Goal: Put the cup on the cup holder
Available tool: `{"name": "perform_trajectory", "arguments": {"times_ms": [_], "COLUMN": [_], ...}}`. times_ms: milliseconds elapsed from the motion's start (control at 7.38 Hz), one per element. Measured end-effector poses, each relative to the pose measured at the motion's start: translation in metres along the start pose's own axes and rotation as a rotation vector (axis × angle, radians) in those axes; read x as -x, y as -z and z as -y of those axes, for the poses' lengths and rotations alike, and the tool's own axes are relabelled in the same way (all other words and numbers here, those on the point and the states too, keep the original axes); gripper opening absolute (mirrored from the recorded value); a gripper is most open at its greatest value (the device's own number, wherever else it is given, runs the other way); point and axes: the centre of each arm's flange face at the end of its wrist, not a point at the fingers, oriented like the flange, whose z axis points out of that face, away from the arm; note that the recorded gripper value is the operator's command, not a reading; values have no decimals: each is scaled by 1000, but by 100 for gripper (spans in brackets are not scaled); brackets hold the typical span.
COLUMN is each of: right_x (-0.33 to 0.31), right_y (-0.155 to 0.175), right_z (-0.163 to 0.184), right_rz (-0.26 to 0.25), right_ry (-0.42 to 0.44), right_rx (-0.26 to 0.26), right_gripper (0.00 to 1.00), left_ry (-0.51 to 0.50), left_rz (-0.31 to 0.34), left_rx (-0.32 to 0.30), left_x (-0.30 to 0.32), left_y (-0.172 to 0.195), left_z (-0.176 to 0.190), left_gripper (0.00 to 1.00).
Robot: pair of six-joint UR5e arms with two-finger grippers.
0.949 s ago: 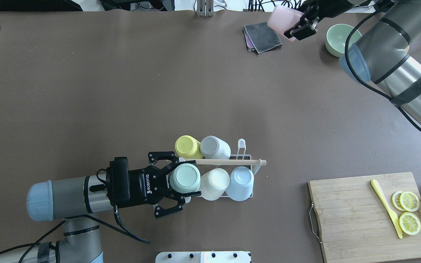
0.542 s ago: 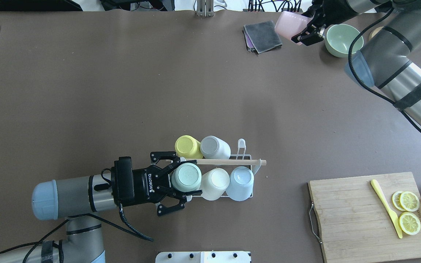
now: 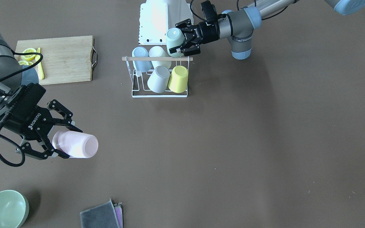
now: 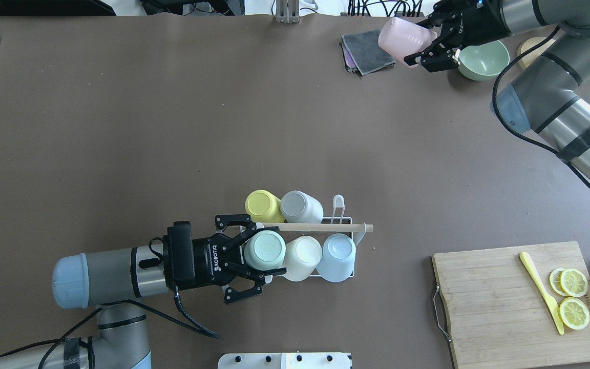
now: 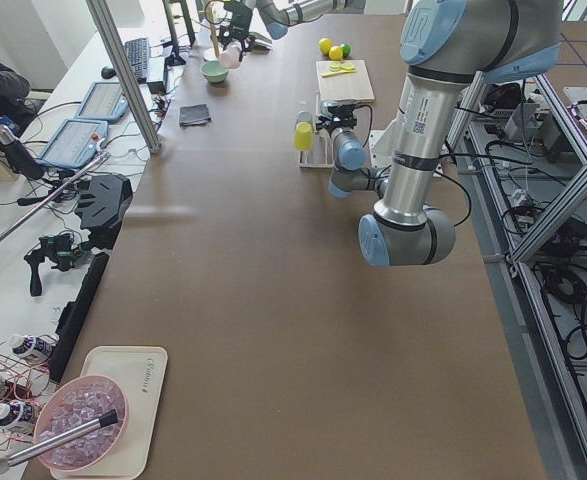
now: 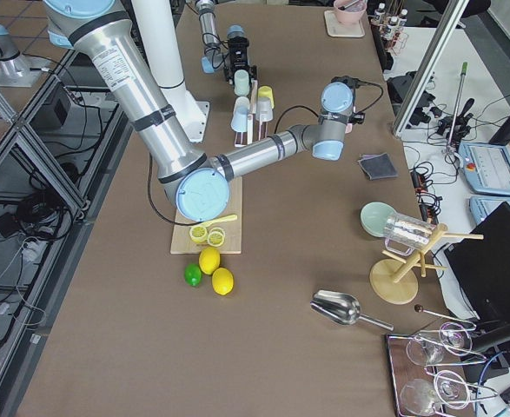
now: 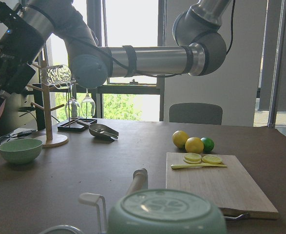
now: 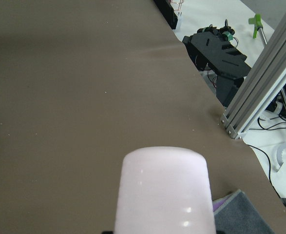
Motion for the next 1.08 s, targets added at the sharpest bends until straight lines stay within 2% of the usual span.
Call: {"name": "perform_trajectory", "arguments": {"times_ms": [271, 542, 814, 949, 1085], "right_x": [14, 46, 94, 120, 138], "right_y": [-3, -27, -58, -70, -74], "right_z": [-10, -13, -15, -22, -31], "right_rz": [8, -11, -6, 0, 12], "right_ry": [7, -12, -45, -67, -85], "right_rx": [-121, -260, -393, -449, -488], "right_gripper": [44, 43, 42, 42, 42], "left_ry": [3, 4, 5, 5, 5], "left_rz": [-4, -5, -6, -6, -6], "left_rx": [4, 6, 7, 8, 8], "left_x": [-2, -3, -4, -4, -4], "left_y": [-1, -1, -1, -2, -2], "left_z": [-3, -4, -5, -5, -6], "left_gripper": [0, 0, 0, 55, 99]}}
